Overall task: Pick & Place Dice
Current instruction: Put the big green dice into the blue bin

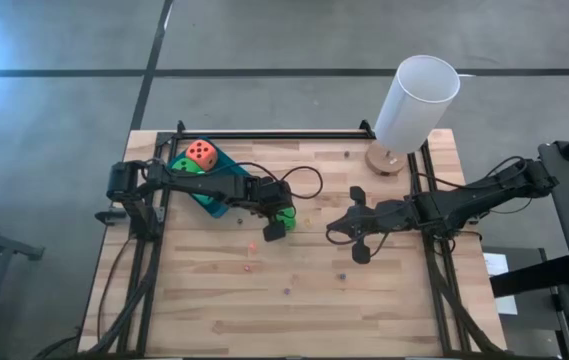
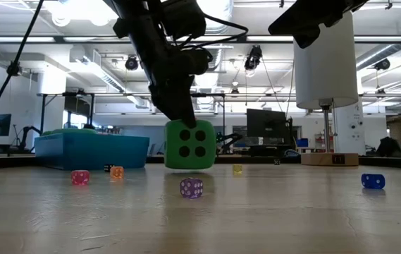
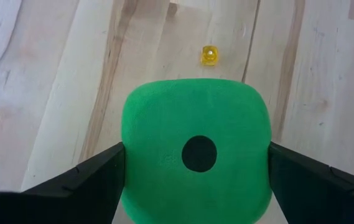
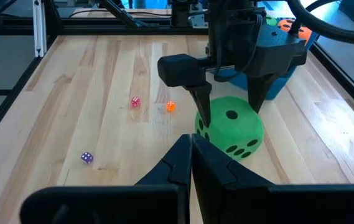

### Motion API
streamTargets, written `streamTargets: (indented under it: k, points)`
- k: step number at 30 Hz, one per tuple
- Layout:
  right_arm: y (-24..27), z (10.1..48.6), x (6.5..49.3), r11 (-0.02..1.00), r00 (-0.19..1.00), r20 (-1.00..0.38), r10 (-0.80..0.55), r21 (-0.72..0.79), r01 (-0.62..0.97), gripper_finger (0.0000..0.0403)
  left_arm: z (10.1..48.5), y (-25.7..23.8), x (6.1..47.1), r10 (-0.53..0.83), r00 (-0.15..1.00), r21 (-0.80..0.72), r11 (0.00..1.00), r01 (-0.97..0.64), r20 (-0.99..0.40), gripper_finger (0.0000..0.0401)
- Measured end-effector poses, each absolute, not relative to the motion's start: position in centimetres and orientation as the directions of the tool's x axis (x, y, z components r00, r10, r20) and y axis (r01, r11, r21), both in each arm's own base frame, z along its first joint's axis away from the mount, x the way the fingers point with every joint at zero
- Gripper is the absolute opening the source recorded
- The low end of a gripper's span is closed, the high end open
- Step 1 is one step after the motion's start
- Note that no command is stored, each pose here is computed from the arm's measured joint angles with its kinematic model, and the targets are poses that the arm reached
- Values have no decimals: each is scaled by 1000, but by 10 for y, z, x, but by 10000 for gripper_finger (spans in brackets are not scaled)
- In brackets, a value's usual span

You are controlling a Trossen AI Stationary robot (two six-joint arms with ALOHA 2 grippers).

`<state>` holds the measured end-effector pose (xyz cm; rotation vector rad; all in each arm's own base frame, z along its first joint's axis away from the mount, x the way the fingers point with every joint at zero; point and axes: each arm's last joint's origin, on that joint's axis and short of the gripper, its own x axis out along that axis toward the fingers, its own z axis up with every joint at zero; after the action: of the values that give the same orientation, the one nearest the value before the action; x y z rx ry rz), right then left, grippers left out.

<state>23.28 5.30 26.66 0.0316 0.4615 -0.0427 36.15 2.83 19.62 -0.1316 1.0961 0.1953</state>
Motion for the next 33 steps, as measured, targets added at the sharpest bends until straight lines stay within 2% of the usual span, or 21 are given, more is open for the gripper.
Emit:
streamTargets:
  k: [33]
  points:
    - [53,267,233,999,895,-446,-34,21,48,8,196,28,361,92,440,-26,967,-254,-893,347]
